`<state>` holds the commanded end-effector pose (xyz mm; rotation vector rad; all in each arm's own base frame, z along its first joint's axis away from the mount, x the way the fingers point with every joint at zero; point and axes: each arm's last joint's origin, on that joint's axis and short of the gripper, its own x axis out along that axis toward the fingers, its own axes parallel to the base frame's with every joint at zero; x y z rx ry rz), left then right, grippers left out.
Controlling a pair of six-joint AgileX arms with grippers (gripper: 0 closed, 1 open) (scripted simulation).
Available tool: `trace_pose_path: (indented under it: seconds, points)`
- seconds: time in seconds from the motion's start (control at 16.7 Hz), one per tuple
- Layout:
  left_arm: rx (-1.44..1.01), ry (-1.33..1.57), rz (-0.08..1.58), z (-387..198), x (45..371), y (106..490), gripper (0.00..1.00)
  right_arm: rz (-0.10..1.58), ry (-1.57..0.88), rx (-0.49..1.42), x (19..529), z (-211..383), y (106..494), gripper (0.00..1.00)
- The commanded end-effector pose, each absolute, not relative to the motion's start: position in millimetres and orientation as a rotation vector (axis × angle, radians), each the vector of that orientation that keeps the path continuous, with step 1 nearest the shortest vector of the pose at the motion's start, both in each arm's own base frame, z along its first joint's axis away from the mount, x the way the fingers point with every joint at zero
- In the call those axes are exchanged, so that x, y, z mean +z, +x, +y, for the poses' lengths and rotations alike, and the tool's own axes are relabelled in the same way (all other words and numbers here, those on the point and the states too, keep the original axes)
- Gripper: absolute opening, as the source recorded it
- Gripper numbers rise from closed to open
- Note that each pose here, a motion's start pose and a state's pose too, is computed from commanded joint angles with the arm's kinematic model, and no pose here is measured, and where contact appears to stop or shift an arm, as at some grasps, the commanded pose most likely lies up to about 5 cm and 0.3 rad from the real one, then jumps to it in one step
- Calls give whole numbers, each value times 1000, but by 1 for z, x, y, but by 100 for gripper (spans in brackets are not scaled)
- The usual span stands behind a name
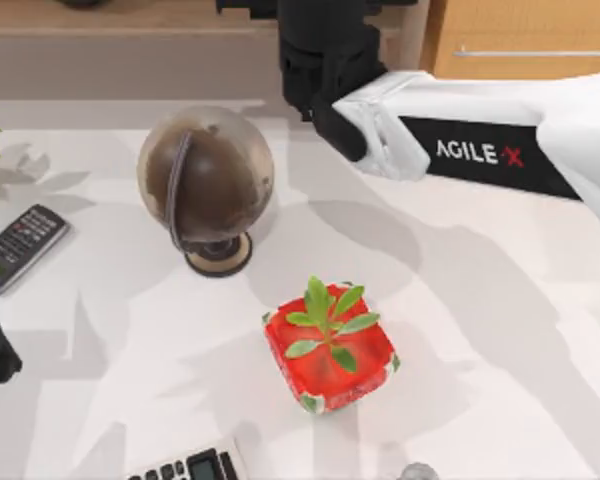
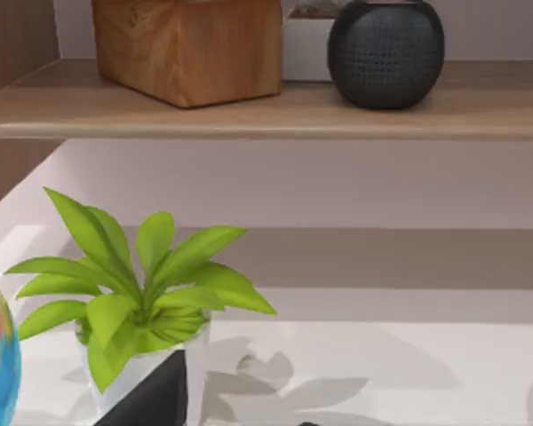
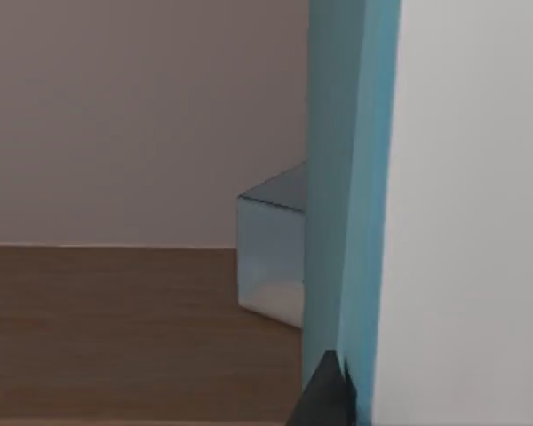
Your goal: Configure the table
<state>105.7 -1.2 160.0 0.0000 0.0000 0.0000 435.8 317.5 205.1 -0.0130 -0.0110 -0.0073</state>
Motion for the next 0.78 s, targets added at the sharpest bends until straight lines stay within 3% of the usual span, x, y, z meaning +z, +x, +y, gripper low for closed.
trace_pose_path:
  seconds: [0.18,0.24,0.78]
  points:
    - [0,0,0,-1,160,106,100,-11,-13,-7,205,317,436,2]
    - [0,0,0,-1,160,106,100,-11,-13,-7,205,317,436,0]
    - [0,0,0,-1,160,106,100,-13,-10,-3,207,319,433,0]
